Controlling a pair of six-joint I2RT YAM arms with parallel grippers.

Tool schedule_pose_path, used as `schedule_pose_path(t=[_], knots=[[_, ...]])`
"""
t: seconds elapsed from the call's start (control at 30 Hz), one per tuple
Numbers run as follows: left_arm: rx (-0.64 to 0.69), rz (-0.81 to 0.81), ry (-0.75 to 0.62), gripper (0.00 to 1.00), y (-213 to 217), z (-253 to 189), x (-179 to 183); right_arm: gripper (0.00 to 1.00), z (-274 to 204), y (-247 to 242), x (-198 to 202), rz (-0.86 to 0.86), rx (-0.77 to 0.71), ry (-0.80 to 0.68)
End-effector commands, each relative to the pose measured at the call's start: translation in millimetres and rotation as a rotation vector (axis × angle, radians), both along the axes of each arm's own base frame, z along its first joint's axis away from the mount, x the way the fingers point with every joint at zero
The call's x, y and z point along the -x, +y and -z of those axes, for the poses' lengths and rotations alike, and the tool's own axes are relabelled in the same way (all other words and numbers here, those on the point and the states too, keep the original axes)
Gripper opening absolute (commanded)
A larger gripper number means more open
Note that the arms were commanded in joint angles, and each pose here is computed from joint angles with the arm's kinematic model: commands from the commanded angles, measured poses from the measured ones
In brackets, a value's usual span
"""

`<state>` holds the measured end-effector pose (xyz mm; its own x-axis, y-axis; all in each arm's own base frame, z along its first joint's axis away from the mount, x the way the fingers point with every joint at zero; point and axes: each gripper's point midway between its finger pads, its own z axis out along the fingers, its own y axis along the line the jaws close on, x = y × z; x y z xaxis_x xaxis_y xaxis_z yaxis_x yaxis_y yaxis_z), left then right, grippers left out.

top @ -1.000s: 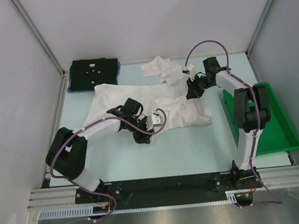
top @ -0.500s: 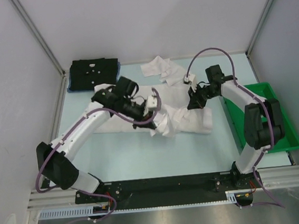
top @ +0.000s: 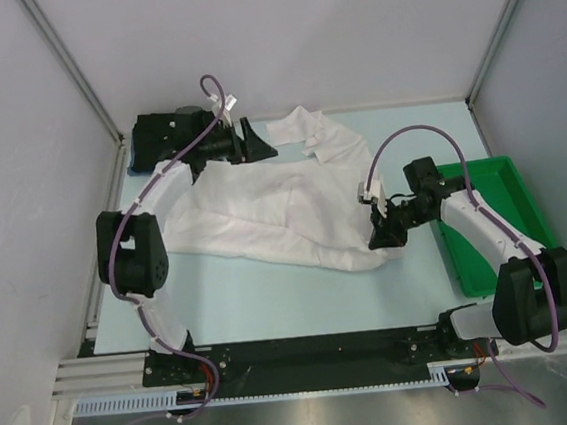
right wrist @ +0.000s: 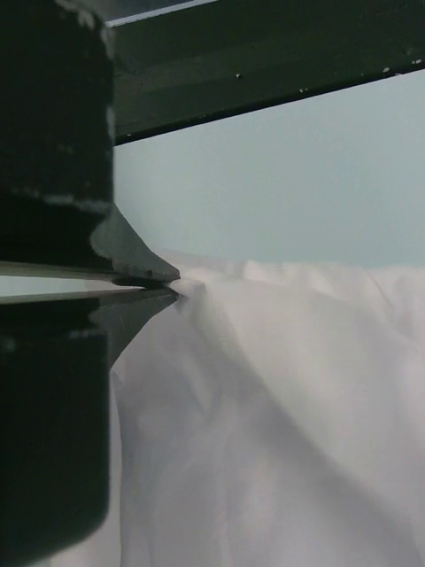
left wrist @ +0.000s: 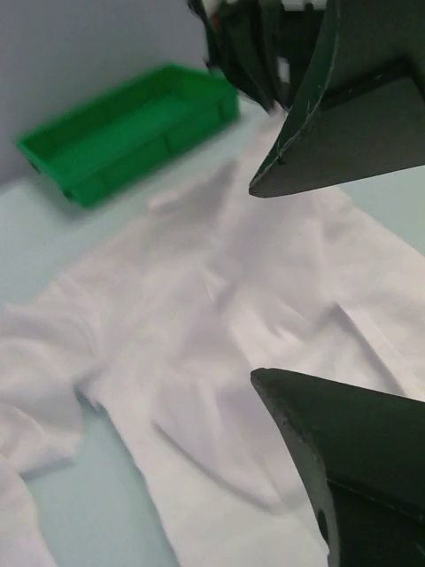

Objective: Fold and stack the long sleeve shirts
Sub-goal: Flatten the shirt out

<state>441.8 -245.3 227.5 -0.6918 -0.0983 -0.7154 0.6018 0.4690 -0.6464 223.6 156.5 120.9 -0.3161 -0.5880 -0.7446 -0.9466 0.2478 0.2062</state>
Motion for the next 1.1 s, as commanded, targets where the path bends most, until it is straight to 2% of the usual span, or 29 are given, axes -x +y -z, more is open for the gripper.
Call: schedule_pose_path(t=[0.0,0.03,0.07,0.1,0.13,0.2,0.23,0.3,0.53,0.67,0.7,0.83,0.97,1.0,1.07], knots=[[-0.306,0.024,-0.13,0.83,74,4,9,0.19,-1,3,-4,-0.002,-0.021,0.009],[-0.42,0.135,-0.27,0.8,94,12,10,0.27,-1,3,-6,0.009,-0.016,0.023],[-0.47,0.177,-0.258,0.79,112,24,19,0.33,-1,4,-6,0.038,-0.017,0.064],[-0.515,0.228,-0.151,0.79,136,43,44,0.42,4,4,-8,0.062,-0.013,0.107],[-0.629,0.269,-0.194,0.76,165,57,39,0.45,0,3,-13,0.085,-0.02,0.122],[-0.708,0.325,-0.125,0.75,194,79,54,0.48,4,5,-17,0.153,-0.03,0.211],[-0.787,0.39,-0.15,0.72,208,93,54,0.5,2,6,-26,0.175,-0.041,0.208],[-0.829,0.447,-0.166,0.73,214,106,55,0.5,8,7,-31,0.228,-0.049,0.286],[-0.936,0.563,-0.184,0.73,230,149,36,0.42,20,13,-36,0.252,-0.055,0.389],[-0.974,0.583,-0.238,0.74,227,164,20,0.3,33,13,-38,0.245,-0.02,0.409],[-0.986,0.592,-0.242,0.75,226,166,18,0.24,34,13,-39,0.24,-0.015,0.403],[-0.994,0.627,-0.246,0.74,223,183,16,0.16,35,14,-39,0.225,-0.006,0.424],[-1.025,0.67,-0.246,0.69,228,199,24,0.04,33,19,-33,0.192,-0.003,0.419],[-1.029,0.678,-0.242,0.63,229,201,27,0.0,33,19,-33,0.18,0.002,0.406],[-1.028,0.693,-0.234,0.52,230,203,35,0.0,32,18,-29,0.156,0.011,0.394]])
